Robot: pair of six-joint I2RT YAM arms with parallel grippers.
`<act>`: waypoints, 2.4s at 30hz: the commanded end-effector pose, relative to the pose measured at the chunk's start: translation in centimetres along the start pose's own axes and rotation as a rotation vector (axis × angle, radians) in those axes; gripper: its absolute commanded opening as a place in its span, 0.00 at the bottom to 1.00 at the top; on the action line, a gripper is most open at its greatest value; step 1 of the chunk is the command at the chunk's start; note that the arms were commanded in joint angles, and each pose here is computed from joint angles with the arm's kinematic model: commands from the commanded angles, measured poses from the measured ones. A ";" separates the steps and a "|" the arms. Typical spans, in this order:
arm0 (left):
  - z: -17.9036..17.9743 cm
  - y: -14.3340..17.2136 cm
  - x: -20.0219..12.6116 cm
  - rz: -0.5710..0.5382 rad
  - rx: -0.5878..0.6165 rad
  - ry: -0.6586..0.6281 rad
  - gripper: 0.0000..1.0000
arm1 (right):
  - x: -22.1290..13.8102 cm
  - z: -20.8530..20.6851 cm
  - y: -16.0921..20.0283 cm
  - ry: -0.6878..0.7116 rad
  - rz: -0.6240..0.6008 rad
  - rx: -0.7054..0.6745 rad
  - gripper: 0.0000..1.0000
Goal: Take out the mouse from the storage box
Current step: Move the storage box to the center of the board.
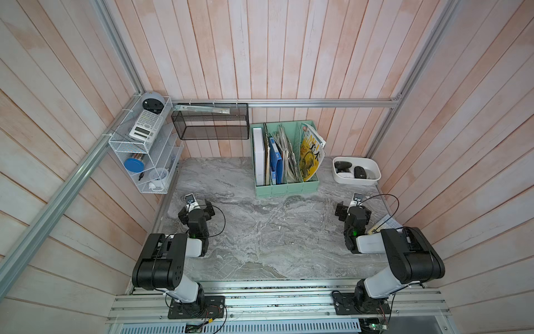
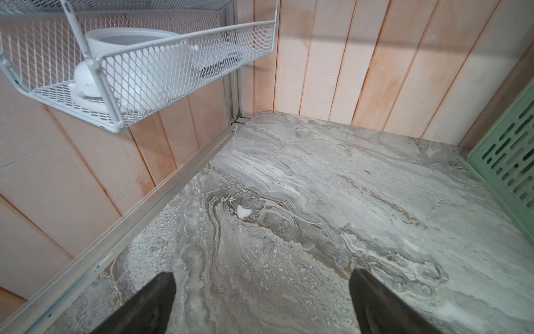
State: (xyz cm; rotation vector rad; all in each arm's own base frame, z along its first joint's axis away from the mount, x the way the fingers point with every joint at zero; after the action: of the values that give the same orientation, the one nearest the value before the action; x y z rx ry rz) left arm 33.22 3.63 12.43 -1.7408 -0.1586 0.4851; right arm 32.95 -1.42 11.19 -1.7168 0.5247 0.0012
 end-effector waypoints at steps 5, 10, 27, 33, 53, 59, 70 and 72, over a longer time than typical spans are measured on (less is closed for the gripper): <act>-0.2 -0.3 0.1 -0.009 -0.002 0.007 1.00 | 0.1 -0.1 -0.4 0.001 -0.009 0.009 0.97; -0.2 -0.3 0.1 -0.010 -0.002 0.006 1.00 | 0.1 0.0 -0.4 0.000 -0.009 0.009 0.98; -1.1 -1.9 -4.4 -0.163 0.040 0.079 1.00 | -1.6 0.8 -0.7 -0.125 -0.106 -0.018 0.98; -2.0 -5.0 -9.2 -0.293 -0.018 0.149 1.00 | -4.0 1.9 -4.6 -0.092 -0.120 -0.130 0.97; 1.9 -4.1 -12.2 0.140 -0.336 -0.081 1.00 | 6.2 1.1 -12.7 -0.136 0.537 0.273 0.94; 1.3 -3.0 -10.8 0.207 -0.293 -0.094 1.00 | 10.7 2.5 -13.1 -0.124 0.611 0.167 0.92; 1.1 -2.8 -10.7 0.221 -0.296 -0.074 1.00 | 16.0 5.5 -12.8 -0.290 0.620 0.125 0.74; 1.1 -2.8 -10.7 0.218 -0.296 -0.075 1.00 | 16.8 5.9 -12.7 -0.304 0.629 0.122 0.72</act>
State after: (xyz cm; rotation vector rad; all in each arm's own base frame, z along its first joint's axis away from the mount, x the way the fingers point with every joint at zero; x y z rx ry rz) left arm 23.45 1.39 16.90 -2.0263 -0.0907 0.7424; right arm 53.39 -0.60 16.94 -1.3364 0.8230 0.5921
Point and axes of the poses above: each gripper's point midway between its finger pads, its own x axis out along the fingers, its own z axis along the line the jaws close on, y = z × x, the point moved 6 cm from there along -x, back along the fingers, and after that the axes turned 8 degrees about -x, right-handed, at the moved point
